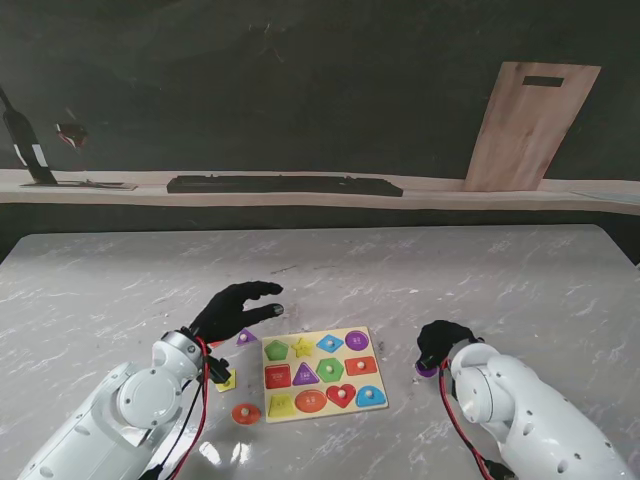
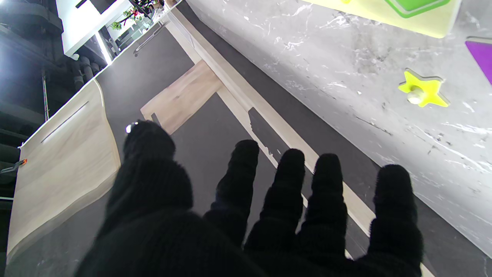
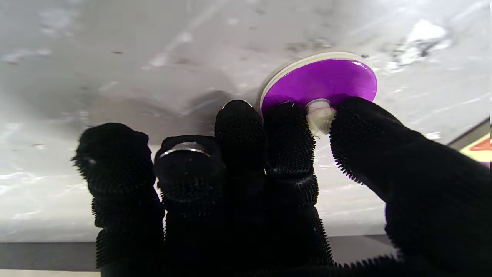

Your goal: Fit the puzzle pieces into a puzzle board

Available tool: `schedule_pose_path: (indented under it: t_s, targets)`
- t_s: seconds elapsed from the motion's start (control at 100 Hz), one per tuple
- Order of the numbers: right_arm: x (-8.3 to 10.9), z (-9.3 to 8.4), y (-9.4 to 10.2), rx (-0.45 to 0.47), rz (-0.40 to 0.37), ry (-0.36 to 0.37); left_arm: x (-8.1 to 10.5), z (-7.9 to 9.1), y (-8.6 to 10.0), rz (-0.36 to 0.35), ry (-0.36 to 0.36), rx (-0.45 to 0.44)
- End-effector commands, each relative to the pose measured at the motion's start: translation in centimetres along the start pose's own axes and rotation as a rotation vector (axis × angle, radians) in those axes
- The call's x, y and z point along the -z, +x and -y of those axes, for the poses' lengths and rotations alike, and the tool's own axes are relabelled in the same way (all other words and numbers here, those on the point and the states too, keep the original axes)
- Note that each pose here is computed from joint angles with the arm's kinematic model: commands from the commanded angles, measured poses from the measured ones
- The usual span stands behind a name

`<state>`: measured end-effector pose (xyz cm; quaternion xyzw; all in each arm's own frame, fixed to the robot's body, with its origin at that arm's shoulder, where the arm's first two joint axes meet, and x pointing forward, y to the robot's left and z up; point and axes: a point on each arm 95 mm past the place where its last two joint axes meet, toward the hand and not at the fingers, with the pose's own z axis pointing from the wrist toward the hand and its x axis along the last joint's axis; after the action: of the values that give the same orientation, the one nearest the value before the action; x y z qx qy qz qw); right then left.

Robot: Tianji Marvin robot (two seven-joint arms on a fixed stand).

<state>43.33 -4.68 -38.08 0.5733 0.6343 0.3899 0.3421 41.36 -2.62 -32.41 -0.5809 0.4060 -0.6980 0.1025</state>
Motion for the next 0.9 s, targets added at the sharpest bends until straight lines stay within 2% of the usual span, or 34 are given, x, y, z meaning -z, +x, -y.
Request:
schedule_pose_path:
  t_s: [0.0,0.27,0.46,0.67,0.89]
  targets:
    - [-0.1,1.4,1.7,0.0,-0.04,0.026,0.1,0.0,0.2,-0.006,0.003,0.001]
    - [-0.2,1.3,2.8,0.055,-0.083,0.018,0.2,0.1,0.2,-0.005,0.008,-0.001]
    - [0.0,1.2,2.8,0.053,-0.094,0.008,0.2,0.1,0.2,-0.006,0.006,0.0]
    - [0.2,0.5,3.2,0.054,-0.123,-0.057,0.2,0.1,0.2,-0.005,0.005,0.001]
    - [0.0,-1.2,4.4,0.044,-0.165,-0.144,0.2,0.1,0.2,-0.006,0.006,0.001]
